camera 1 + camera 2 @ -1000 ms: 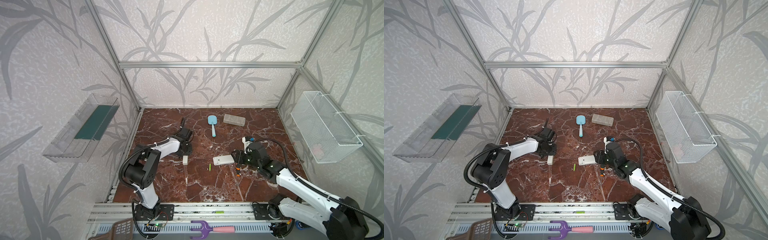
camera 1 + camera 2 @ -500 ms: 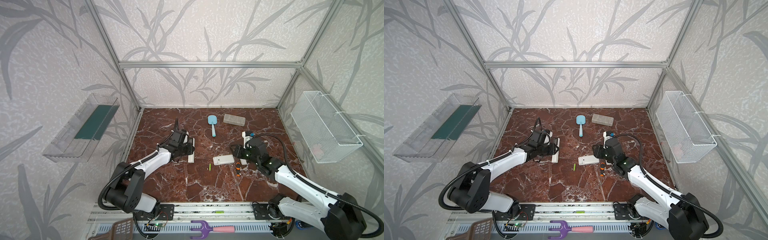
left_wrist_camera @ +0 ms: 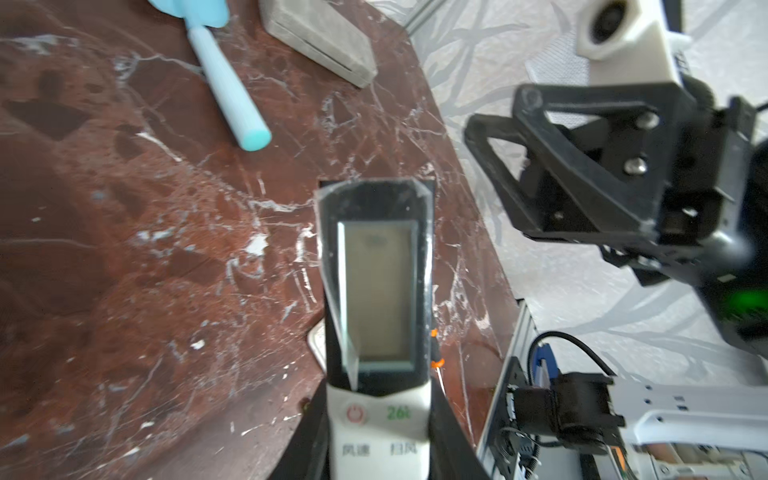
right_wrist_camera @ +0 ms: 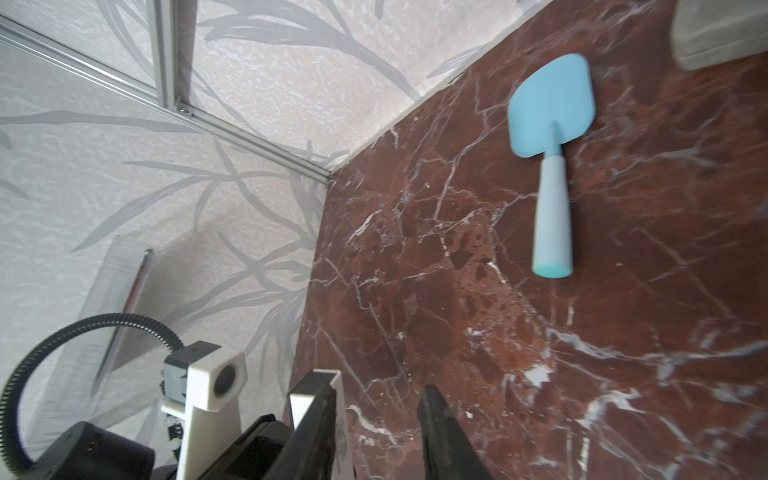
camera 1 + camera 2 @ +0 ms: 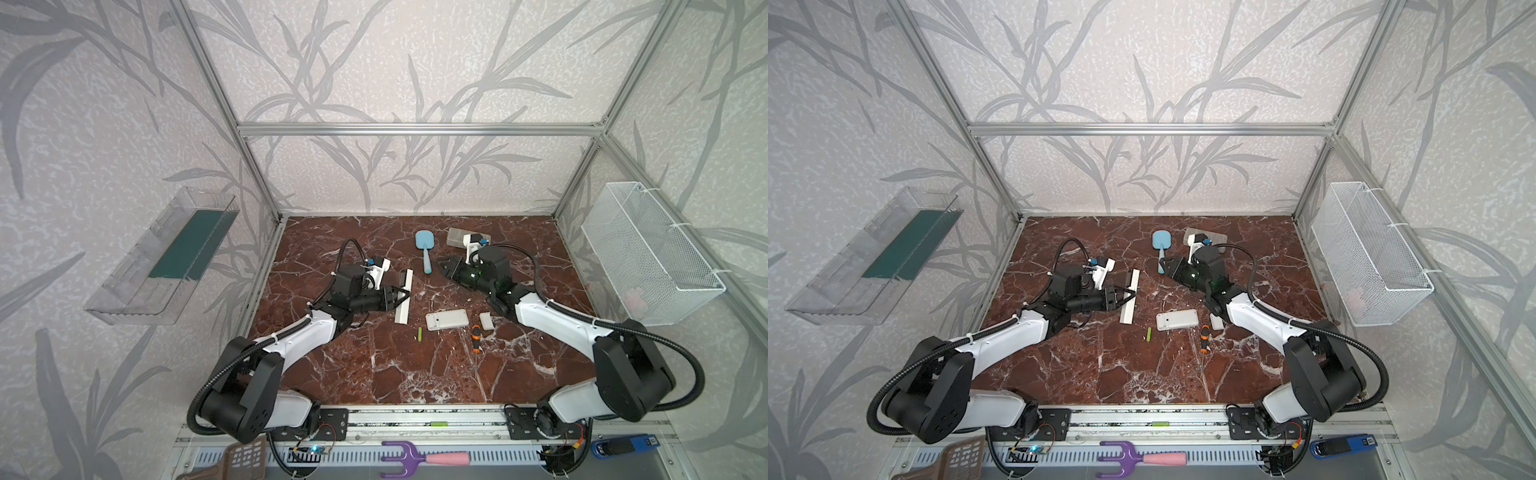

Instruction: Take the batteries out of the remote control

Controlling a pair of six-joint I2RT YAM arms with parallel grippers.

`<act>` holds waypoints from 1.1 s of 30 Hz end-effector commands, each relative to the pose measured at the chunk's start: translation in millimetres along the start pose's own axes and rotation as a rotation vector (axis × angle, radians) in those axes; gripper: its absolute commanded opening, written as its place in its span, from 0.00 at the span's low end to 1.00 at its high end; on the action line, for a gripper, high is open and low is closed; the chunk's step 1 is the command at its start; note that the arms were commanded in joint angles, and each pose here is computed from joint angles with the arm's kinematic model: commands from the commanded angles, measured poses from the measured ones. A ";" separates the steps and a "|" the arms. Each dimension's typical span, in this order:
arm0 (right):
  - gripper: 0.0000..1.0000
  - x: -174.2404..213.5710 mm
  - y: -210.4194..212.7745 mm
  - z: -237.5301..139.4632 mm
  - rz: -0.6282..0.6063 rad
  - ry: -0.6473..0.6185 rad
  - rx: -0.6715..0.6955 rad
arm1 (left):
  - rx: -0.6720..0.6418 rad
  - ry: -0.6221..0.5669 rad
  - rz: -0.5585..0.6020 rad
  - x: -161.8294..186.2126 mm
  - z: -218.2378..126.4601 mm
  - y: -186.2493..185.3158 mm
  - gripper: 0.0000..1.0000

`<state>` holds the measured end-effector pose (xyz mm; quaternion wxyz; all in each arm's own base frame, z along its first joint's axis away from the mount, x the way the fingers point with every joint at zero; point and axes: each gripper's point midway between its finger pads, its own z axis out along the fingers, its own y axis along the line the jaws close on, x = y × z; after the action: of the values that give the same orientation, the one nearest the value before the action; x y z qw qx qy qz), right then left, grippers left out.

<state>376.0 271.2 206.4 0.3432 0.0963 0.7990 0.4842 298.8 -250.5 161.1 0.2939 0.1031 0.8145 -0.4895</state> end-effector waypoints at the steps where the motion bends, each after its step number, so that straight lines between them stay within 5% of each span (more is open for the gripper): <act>1: 0.36 -5.9 30.7 7.4 0.038 0.014 -0.127 | 0.178 -0.014 0.064 -9.1 -1.3 -33.1 0.01; 28: 0.30 23.2 16.3 34.9 0.084 0.087 -0.134 | 0.373 -0.022 -0.033 -22.1 16.7 -36.1 0.00; 33: 0.36 10.6 16.8 31.5 0.087 0.050 -0.138 | 0.400 -0.012 -0.064 -18.1 18.7 -33.5 0.00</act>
<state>388.5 303.1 194.7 0.3005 0.1101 0.7803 0.5373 311.8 -278.6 174.4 0.2535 0.1095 0.7279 -0.6276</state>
